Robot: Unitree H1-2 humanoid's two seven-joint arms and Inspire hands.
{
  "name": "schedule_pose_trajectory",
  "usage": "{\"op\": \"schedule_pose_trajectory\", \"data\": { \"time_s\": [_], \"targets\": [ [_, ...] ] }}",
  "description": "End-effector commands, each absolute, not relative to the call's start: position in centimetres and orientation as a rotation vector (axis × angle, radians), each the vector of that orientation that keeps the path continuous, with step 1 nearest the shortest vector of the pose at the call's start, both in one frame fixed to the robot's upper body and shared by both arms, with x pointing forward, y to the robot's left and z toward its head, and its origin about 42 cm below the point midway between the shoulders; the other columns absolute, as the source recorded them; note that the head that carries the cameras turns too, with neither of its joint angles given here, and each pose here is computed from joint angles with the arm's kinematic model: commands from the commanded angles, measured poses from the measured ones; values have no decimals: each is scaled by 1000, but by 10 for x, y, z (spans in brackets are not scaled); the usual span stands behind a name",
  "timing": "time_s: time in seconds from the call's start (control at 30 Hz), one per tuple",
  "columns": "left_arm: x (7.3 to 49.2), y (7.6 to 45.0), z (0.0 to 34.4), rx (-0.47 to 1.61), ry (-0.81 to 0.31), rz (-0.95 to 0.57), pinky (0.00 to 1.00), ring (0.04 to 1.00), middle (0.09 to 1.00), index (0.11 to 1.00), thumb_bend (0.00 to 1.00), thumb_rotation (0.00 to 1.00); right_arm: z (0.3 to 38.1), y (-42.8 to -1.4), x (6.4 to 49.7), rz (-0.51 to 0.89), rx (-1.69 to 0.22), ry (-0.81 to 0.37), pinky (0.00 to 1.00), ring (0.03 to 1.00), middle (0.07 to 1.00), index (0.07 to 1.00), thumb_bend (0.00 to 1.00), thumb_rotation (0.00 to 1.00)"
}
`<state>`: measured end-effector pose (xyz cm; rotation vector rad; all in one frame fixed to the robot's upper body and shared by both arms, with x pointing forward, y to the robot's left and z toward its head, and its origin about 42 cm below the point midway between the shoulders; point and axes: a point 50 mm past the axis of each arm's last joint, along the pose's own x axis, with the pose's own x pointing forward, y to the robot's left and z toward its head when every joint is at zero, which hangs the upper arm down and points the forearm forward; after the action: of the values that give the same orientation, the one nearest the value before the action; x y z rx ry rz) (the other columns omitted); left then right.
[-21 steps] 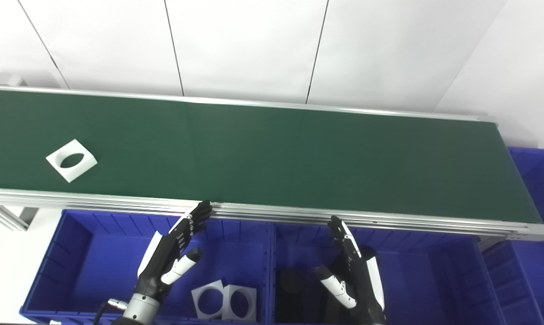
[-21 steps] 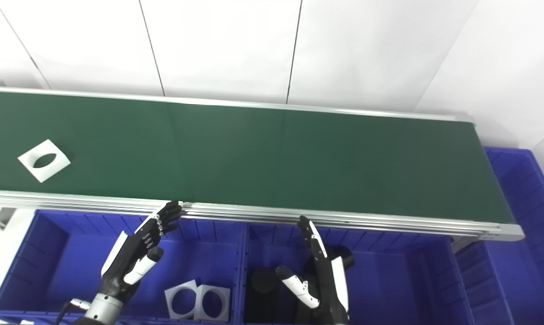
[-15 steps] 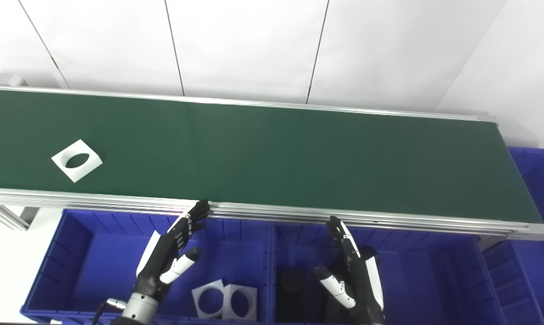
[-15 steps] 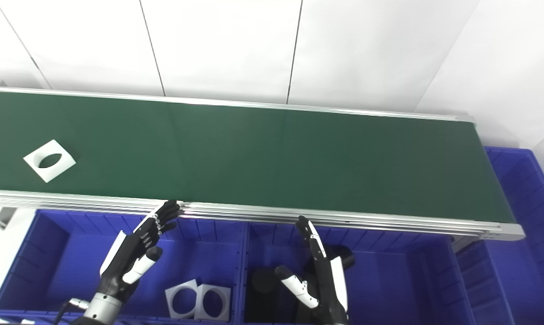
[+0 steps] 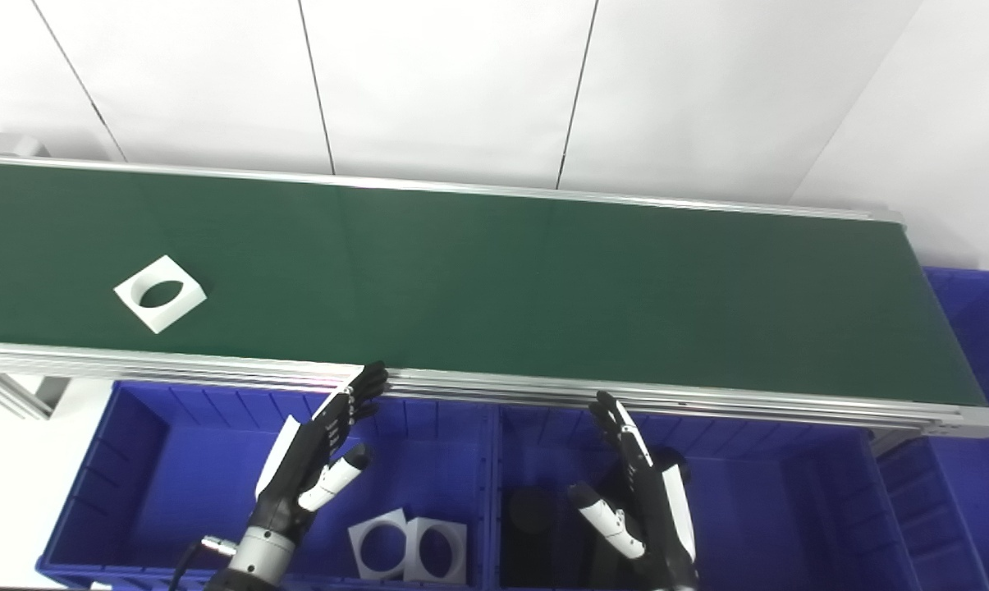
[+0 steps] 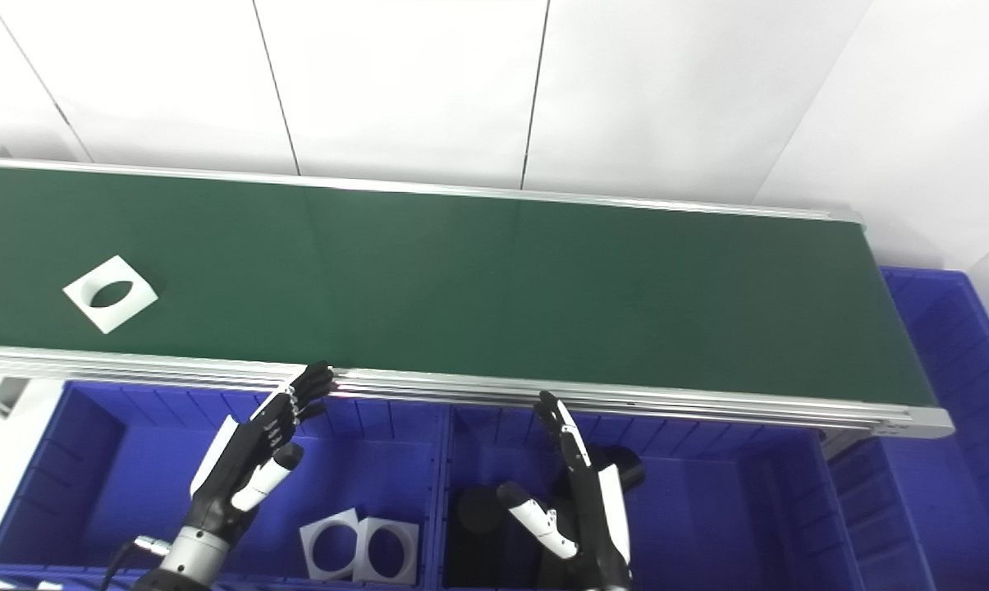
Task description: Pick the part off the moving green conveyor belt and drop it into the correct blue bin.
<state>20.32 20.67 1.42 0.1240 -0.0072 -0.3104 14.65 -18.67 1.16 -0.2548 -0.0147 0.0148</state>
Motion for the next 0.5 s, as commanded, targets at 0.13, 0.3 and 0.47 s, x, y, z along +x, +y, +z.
{"op": "schedule_pose_trajectory", "data": {
  "time_s": [0.13,0.3,0.47],
  "targets": [
    [207,207,24,144,-70,-313,858,896,901,898,760,833,21,-188,145,-1,-226,-83,920,902,887,937,789,808],
    [204,209,24,138,-68,-318,868,897,905,899,758,825,22,-187,142,-4,-234,-85,919,900,887,940,798,825],
    [200,212,27,122,-73,-321,875,900,905,896,748,800,24,-185,142,-3,-234,-90,913,902,887,942,795,830]
  ]
}}
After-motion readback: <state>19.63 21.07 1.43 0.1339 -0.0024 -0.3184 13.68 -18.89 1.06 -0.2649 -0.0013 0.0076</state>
